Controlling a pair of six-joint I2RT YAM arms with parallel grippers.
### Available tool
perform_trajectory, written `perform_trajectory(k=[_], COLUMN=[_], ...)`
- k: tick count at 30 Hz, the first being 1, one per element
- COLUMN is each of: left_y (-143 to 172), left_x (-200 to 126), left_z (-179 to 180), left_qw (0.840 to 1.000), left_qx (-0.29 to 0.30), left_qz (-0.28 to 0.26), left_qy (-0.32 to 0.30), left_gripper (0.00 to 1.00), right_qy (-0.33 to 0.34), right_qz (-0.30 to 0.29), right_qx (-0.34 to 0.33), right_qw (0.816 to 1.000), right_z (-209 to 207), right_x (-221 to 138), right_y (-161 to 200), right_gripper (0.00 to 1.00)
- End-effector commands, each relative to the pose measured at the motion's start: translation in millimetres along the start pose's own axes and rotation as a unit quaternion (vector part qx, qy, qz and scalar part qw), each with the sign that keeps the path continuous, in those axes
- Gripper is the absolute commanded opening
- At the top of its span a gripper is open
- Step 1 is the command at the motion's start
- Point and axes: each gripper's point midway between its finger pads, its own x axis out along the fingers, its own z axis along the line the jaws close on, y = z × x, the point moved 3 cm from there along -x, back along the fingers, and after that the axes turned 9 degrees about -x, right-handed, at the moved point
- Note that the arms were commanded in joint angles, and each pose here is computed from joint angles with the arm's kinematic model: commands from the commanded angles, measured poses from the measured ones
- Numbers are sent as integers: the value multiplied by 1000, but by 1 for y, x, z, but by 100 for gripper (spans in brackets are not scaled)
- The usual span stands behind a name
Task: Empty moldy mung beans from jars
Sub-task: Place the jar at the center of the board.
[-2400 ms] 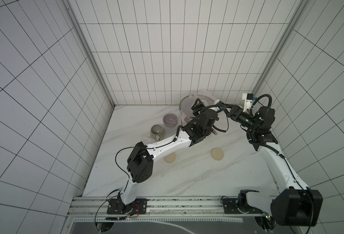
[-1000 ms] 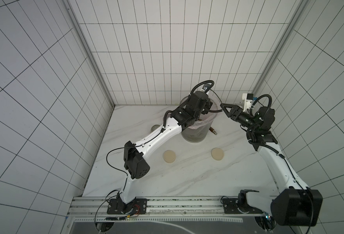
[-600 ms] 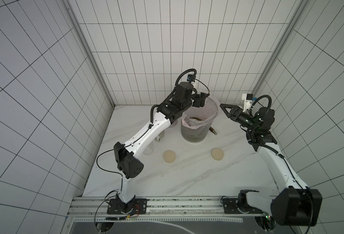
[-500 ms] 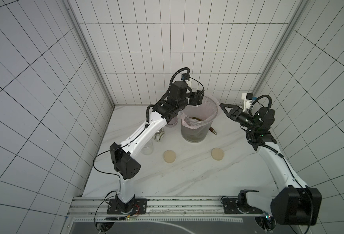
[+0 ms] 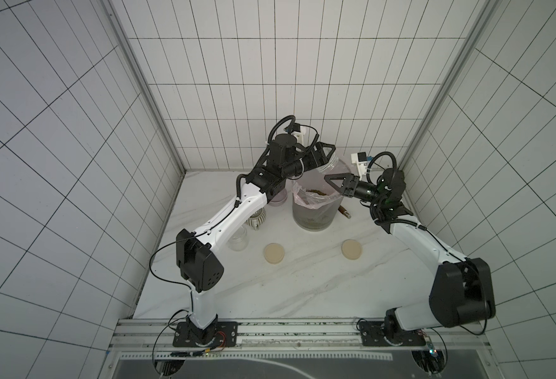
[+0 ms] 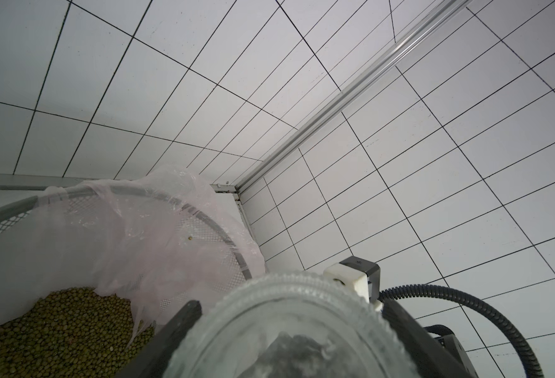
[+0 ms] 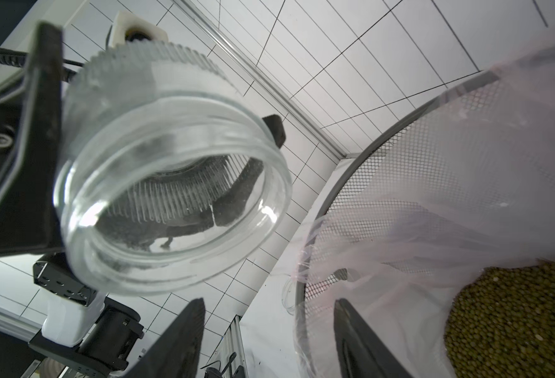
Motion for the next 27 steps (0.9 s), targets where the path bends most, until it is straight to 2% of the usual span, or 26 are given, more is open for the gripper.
perform_trajectory(k=[1,7,21,27], left_y=[-21,-27,-26,-27], left_x=[-22,-25,-25,-25], left_z=[-32,-25,-23,-29], left_qw=[997,997,997,995], left_qx=[-27,-28,-36,-43], left_qz=[-34,-42,-41,-42], left_qy=[60,55,60,77], left_gripper=[66,66,66,66], right_qy=[-68,-67,-72,-77], right_qz=[-27,-37,-38,-31], right_qx=[-74,-88,-95,-92], right_qw=[995,993,992,992], right_z=[52,64,61,58], right_x=[2,0,13,20], right_y=[-37,-45,-67,-67], right_gripper=[63,64,67,63])
